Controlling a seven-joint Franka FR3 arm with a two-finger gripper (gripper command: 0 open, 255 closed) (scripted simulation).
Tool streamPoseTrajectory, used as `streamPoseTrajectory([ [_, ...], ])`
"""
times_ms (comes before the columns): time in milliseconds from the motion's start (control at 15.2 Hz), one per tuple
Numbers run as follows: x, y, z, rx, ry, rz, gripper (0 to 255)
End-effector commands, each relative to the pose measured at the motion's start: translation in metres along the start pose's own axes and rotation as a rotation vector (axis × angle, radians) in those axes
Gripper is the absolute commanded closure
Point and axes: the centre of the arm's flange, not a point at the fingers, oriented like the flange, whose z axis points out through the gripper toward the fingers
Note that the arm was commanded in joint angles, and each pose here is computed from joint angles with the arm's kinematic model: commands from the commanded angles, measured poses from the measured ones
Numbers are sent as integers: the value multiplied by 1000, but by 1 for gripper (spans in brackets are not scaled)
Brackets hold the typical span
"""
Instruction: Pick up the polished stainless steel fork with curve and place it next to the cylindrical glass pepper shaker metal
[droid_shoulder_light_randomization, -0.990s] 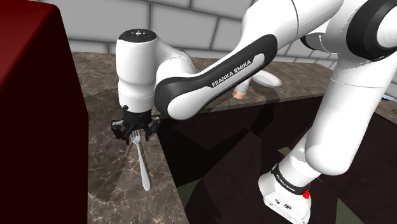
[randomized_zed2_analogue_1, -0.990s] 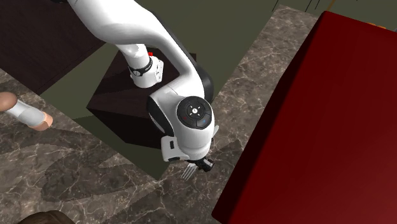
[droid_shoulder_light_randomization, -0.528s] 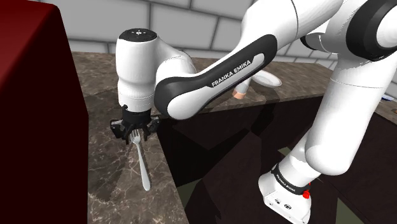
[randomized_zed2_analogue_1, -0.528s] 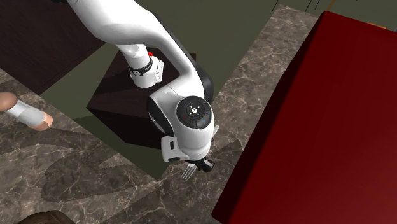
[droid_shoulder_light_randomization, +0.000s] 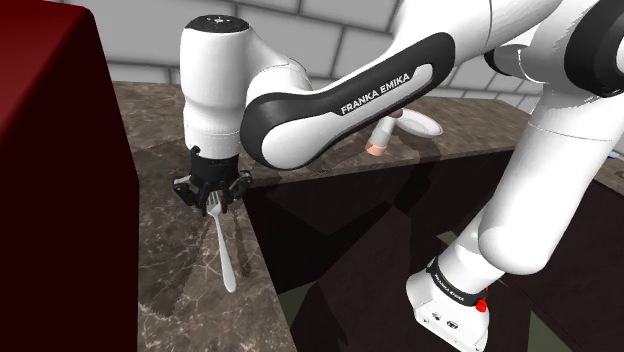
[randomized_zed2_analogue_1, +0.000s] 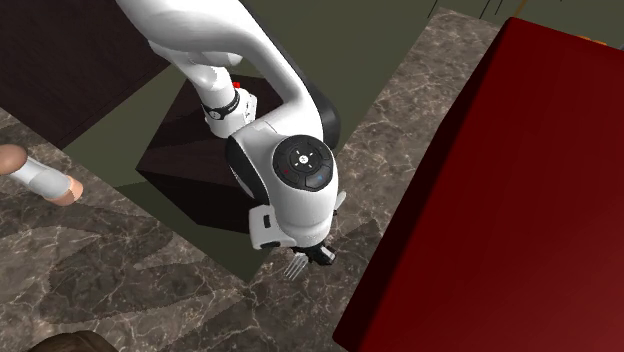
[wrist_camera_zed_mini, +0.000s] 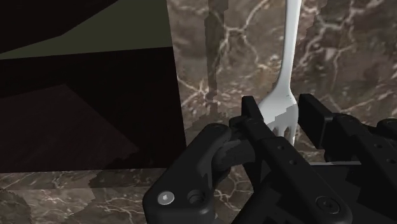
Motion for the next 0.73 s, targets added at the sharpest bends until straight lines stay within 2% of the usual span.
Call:
streamPoseTrajectory([
  [0,0,-1,-11,0,0,0,255],
  [660,3,-2,-63,0,0,0,255],
])
